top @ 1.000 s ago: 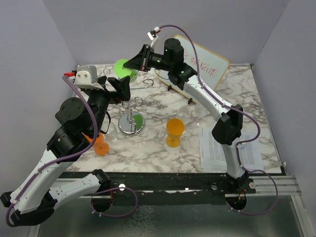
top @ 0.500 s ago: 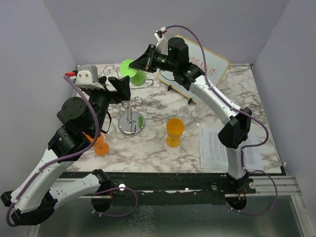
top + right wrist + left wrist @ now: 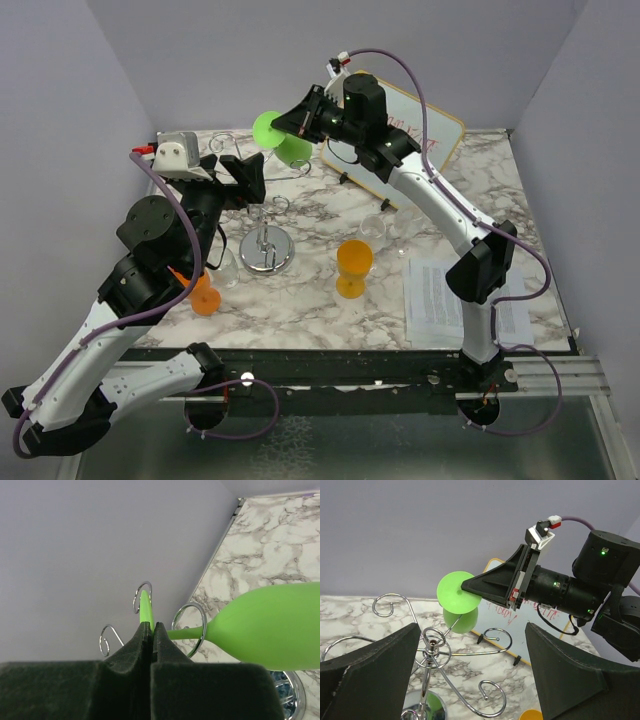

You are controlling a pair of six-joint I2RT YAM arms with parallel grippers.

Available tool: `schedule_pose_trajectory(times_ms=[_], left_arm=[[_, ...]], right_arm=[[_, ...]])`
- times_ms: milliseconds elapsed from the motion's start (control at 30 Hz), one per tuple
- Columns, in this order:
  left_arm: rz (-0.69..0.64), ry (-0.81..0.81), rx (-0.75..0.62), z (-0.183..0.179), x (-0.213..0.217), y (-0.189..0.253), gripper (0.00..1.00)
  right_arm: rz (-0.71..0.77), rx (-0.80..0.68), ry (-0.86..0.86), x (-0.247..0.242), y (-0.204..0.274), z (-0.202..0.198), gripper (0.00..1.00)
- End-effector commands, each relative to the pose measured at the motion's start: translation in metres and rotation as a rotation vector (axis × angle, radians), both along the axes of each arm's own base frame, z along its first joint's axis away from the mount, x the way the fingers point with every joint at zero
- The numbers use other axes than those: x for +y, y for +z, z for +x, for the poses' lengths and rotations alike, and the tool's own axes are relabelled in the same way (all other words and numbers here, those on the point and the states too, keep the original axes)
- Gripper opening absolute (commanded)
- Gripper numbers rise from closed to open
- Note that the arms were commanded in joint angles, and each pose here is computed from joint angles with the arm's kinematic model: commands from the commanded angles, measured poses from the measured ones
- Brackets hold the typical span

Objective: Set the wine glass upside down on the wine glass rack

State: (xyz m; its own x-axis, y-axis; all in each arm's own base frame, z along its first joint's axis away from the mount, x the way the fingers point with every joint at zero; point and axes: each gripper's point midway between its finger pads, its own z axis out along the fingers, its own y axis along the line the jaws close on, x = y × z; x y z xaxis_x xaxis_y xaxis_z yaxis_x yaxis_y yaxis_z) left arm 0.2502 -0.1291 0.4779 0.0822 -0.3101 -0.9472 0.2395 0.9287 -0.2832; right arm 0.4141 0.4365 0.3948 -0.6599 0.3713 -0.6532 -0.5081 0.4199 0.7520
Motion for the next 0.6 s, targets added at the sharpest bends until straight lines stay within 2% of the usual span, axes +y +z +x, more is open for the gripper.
schedule_pose_trajectory(times_ms=[0,433,567], left_arm=[[-0.004,0.001,0.011,-0.002,0.001,-0.005,0.87],[0.006,0.003,0.021,0.0,0.0,-0.011,0.87],[0.01,0.005,0.024,0.0,0.0,-0.013,0.87]], right_arm=[[0.015,-0.066,-0.037,0.001,0.009,0.007,0.01],[0.008,-0.065,0.028,0.019,-0.004,0.013,0.01],[0.007,-0.066,0.046,0.022,-0.007,0.013,0.04]])
